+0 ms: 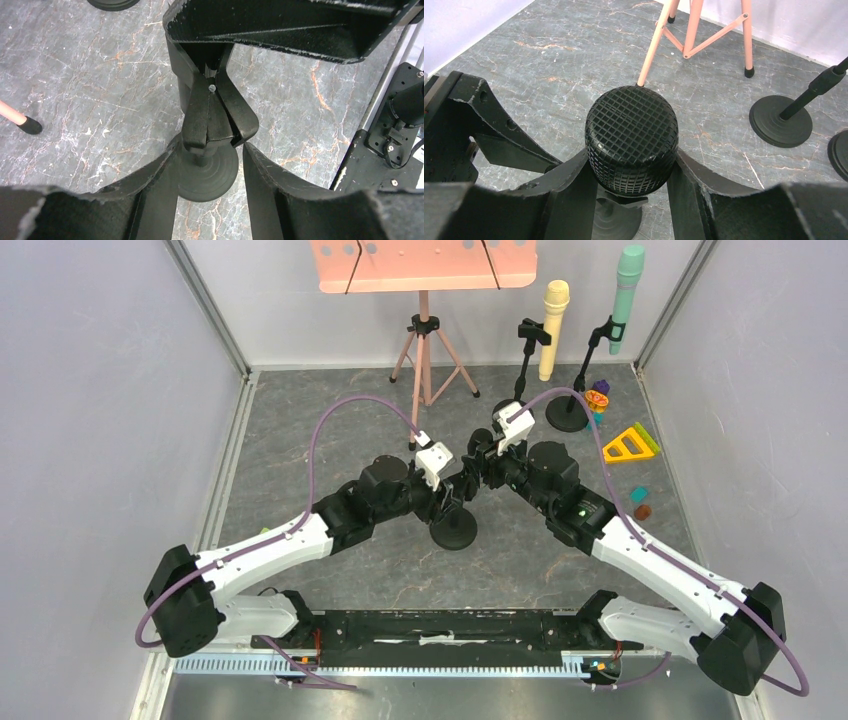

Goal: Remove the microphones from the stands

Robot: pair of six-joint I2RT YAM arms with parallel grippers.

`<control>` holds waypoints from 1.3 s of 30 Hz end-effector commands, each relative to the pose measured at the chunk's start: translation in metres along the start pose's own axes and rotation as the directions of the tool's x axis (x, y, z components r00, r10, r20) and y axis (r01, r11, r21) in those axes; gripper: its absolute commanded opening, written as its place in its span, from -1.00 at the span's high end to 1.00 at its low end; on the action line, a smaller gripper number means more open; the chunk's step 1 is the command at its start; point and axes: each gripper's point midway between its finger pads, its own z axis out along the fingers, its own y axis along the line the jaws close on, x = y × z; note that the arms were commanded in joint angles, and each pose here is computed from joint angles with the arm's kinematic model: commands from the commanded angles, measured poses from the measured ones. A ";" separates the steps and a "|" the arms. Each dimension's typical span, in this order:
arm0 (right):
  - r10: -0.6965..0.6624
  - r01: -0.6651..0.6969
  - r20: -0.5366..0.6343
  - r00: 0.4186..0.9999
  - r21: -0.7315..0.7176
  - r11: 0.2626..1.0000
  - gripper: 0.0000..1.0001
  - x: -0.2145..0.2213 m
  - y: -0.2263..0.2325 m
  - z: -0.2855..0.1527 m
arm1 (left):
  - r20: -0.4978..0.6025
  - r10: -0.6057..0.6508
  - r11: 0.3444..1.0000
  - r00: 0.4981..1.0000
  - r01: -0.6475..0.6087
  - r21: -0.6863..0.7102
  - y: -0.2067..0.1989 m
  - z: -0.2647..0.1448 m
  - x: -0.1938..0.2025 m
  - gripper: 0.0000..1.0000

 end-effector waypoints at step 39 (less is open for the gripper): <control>-0.025 0.014 0.053 0.998 0.188 0.982 0.66 -0.018 -0.036 -0.009 | 0.023 -0.037 0.991 0.999 0.040 -0.126 0.016 -0.006 0.000 0.92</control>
